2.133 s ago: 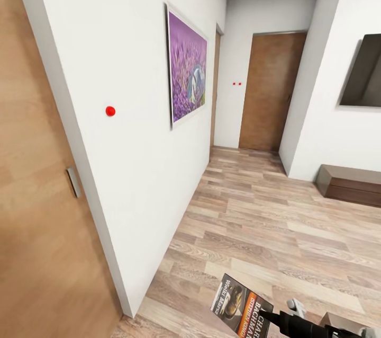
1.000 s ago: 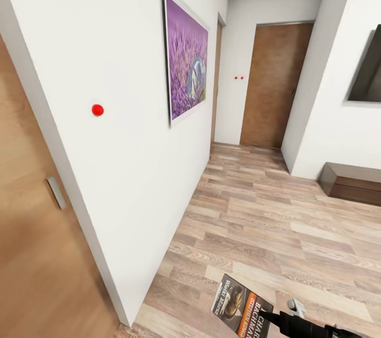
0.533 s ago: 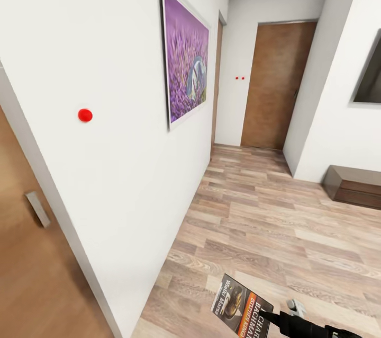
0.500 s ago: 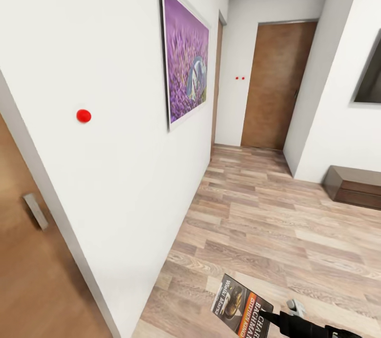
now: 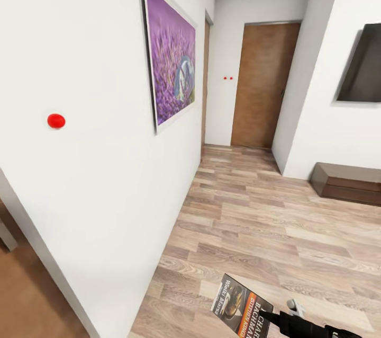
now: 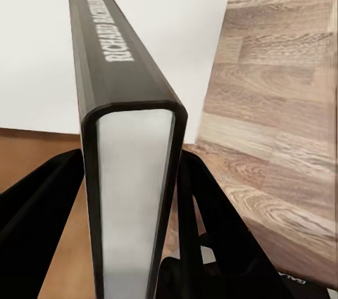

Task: In the bedroom, move the book from the bed onto either nightstand, and place the two sandals side by side next to the bed.

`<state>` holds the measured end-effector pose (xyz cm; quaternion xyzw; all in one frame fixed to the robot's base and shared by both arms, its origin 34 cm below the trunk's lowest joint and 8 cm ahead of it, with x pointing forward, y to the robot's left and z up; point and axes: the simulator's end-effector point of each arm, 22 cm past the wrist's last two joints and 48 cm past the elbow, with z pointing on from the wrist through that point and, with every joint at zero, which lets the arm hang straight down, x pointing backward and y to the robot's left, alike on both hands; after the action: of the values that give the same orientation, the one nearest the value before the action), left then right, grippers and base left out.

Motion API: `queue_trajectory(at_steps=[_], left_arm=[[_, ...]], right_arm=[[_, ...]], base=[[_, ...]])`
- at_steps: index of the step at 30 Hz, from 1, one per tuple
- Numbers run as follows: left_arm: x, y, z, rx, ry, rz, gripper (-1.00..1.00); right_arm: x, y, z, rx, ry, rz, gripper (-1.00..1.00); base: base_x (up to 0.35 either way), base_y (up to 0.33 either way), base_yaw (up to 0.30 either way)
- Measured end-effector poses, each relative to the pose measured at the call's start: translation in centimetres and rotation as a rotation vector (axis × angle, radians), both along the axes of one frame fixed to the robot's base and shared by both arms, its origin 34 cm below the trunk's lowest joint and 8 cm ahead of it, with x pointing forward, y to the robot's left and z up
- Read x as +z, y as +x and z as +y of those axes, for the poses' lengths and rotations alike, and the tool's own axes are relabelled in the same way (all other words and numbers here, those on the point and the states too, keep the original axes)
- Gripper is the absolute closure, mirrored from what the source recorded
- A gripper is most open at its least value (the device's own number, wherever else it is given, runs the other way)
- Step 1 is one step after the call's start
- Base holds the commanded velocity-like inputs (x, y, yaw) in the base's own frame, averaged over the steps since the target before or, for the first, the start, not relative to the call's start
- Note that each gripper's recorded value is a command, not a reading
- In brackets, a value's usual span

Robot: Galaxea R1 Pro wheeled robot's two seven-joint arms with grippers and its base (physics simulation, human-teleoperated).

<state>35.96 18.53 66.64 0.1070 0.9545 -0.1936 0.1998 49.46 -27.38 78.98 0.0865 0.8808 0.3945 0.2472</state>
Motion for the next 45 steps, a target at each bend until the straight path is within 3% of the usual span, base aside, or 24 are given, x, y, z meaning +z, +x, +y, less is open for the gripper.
queue_trajectory(at_steps=[8, 23, 45], left_arm=[[0.02, -0.02, 0.00, -0.001, 0.000, -0.001, -1.00], [0.02, 0.00, 0.01, 0.000, 0.000, 0.000, -1.00], [0.02, 0.01, 0.01, 0.000, 0.000, -0.001, -1.00]], right_arm=[[0.00, -0.05, 0.00, 0.001, -0.001, 0.000, 1.00], [0.02, 0.00, 0.01, 0.000, 0.000, 0.000, 1.00], [0.00, -0.05, 0.02, 0.002, -0.001, 0.000, 1.00]], base=[[0.063, 0.000, -0.215], [0.287, 0.000, -0.015], [0.033, 0.000, -0.095]])
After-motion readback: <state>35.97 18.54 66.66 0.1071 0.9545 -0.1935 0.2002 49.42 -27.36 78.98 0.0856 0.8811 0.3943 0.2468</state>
